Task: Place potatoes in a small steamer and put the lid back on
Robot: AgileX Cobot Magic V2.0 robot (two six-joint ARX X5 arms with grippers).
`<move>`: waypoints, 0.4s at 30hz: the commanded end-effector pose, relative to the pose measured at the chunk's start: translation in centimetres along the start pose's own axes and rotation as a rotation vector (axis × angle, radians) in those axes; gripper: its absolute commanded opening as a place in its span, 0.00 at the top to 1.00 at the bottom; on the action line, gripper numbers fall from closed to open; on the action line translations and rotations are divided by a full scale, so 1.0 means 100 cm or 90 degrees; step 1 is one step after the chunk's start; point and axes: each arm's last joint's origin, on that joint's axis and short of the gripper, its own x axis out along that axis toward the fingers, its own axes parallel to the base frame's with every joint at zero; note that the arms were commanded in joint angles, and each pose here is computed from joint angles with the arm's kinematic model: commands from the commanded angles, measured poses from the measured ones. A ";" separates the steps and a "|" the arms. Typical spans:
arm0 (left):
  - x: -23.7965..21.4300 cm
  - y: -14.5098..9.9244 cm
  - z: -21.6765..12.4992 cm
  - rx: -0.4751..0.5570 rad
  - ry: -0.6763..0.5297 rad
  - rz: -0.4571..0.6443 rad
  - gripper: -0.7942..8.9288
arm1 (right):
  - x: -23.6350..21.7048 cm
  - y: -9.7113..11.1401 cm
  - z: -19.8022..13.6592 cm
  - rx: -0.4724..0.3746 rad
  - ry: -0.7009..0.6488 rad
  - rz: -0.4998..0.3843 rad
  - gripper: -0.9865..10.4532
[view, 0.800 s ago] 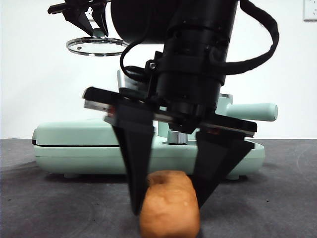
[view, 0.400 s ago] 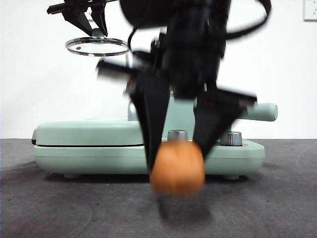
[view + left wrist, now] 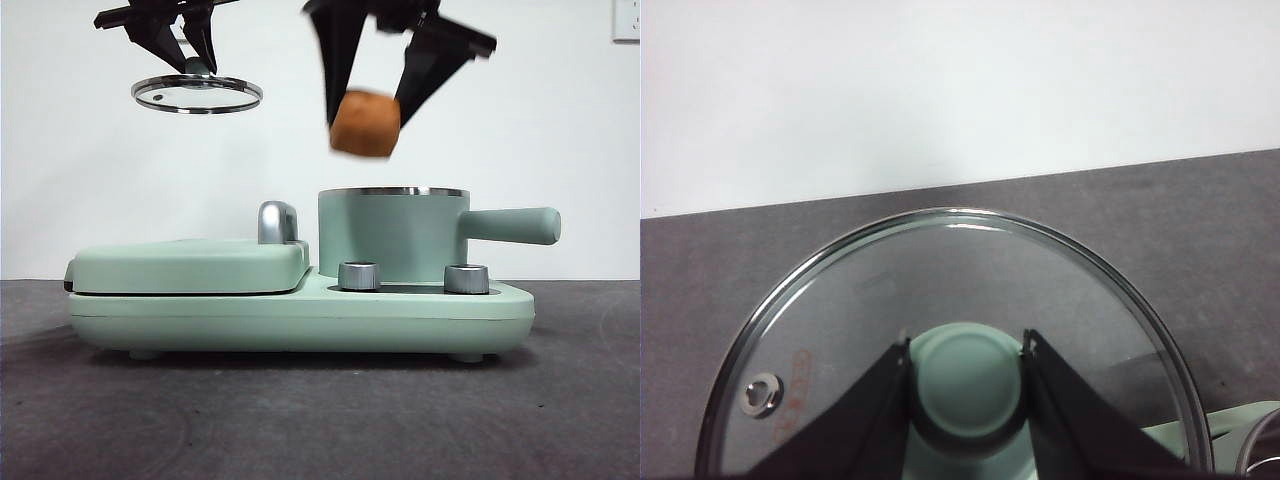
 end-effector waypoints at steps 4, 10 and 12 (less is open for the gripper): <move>-0.015 -0.002 0.013 -0.001 -0.041 -0.006 0.90 | 0.002 -0.027 0.048 -0.011 -0.040 -0.025 0.71; -0.015 -0.002 0.013 -0.001 -0.040 -0.006 0.90 | 0.026 -0.051 0.078 0.000 -0.022 -0.049 0.71; -0.015 -0.002 0.013 -0.001 -0.040 -0.006 0.90 | 0.038 -0.056 0.084 0.001 -0.014 -0.052 0.71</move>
